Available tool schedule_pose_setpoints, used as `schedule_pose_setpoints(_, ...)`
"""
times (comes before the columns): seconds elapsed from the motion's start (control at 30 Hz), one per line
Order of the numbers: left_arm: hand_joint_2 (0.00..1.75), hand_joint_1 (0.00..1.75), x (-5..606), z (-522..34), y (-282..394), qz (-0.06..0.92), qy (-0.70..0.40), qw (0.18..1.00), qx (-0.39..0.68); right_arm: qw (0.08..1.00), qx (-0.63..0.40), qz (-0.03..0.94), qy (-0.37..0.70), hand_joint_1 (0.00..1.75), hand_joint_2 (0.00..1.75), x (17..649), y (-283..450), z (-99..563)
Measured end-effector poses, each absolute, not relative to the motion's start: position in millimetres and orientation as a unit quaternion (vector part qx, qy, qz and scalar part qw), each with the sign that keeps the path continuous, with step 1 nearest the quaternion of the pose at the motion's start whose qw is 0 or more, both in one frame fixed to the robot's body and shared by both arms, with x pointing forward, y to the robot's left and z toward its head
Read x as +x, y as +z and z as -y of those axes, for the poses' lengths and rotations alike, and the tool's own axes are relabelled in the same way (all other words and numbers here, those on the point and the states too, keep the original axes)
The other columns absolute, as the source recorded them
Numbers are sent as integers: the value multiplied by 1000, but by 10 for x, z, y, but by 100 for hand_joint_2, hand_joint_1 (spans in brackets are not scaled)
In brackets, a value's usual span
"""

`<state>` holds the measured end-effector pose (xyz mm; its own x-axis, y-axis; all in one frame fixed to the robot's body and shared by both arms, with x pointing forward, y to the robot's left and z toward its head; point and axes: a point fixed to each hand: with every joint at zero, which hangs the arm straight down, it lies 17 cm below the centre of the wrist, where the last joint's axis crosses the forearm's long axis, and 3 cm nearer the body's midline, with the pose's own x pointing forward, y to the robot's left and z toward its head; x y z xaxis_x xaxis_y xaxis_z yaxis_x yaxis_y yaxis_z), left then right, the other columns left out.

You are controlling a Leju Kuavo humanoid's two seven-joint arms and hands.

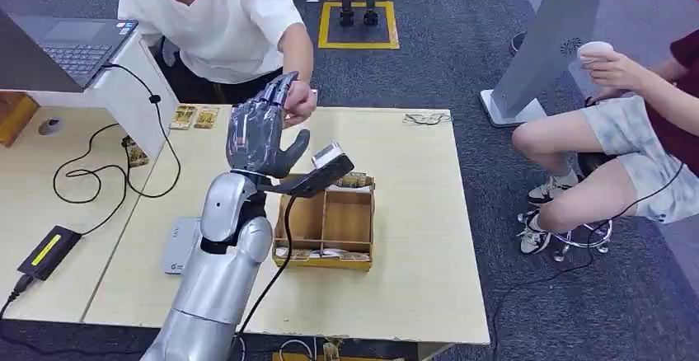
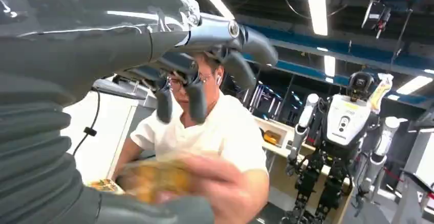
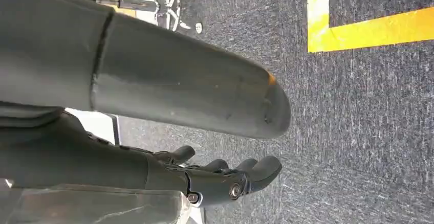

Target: Pass the card to the sensor for recognition and then transmit it.

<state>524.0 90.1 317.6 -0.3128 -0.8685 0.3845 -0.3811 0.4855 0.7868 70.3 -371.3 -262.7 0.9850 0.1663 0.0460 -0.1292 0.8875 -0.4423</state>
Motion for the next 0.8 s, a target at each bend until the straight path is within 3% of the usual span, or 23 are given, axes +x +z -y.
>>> schedule_pose_setpoints(0.8, 175, 0, 5019, -963, 3179, 782, -265, 410, 388, 972, -222, 32, 67, 0, 0, 661, -2632, 3730)
